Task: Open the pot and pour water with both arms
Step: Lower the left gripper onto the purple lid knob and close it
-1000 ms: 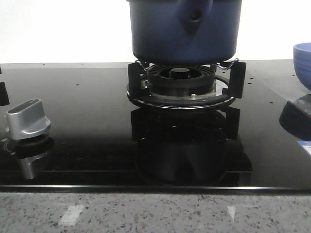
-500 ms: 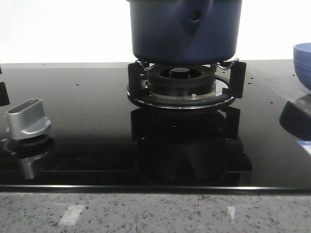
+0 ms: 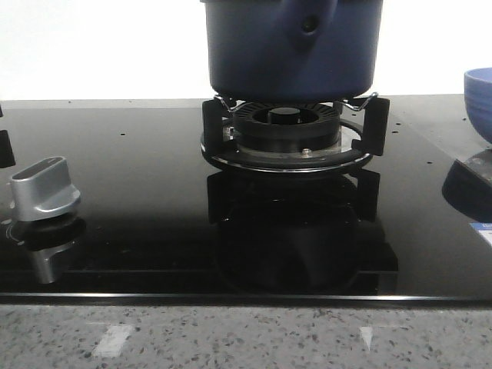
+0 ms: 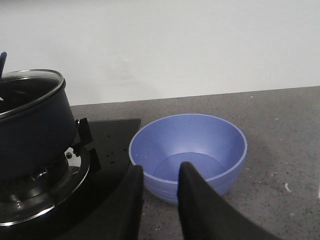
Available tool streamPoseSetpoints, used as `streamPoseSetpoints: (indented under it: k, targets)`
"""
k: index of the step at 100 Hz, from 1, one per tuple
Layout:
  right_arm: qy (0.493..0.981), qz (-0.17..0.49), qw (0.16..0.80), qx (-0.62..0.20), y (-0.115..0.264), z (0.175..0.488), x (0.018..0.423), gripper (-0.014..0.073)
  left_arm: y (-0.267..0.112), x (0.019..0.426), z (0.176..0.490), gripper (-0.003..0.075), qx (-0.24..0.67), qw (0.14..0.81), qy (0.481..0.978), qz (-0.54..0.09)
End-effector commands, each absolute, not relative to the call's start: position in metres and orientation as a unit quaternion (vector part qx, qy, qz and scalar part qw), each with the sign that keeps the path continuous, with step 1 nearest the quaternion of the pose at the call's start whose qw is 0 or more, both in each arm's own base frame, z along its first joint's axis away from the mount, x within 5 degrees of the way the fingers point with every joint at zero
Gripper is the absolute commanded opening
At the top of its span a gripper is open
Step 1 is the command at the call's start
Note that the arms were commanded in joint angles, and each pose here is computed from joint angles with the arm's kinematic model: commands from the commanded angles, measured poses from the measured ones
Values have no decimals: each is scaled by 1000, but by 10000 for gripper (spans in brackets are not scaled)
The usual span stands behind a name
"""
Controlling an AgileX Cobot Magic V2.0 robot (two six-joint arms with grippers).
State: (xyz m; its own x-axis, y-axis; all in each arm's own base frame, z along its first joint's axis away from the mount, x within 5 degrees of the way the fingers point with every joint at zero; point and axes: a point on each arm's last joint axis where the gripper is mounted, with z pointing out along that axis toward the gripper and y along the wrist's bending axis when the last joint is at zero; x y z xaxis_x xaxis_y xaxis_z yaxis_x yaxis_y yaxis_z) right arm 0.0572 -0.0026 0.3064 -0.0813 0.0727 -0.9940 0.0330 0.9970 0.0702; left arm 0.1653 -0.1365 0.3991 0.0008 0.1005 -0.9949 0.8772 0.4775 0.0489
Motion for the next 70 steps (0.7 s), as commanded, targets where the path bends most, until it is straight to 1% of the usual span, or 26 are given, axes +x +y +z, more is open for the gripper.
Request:
streamPoseSetpoints:
  k: [1,70]
  targets:
    - [703,15,710,29,-2,324,58,155,-137,160,417,463,376,607,605,-352]
    - [703,15,710,29,-2,324,58,153,-136,161,417,463,373,609,606,-350]
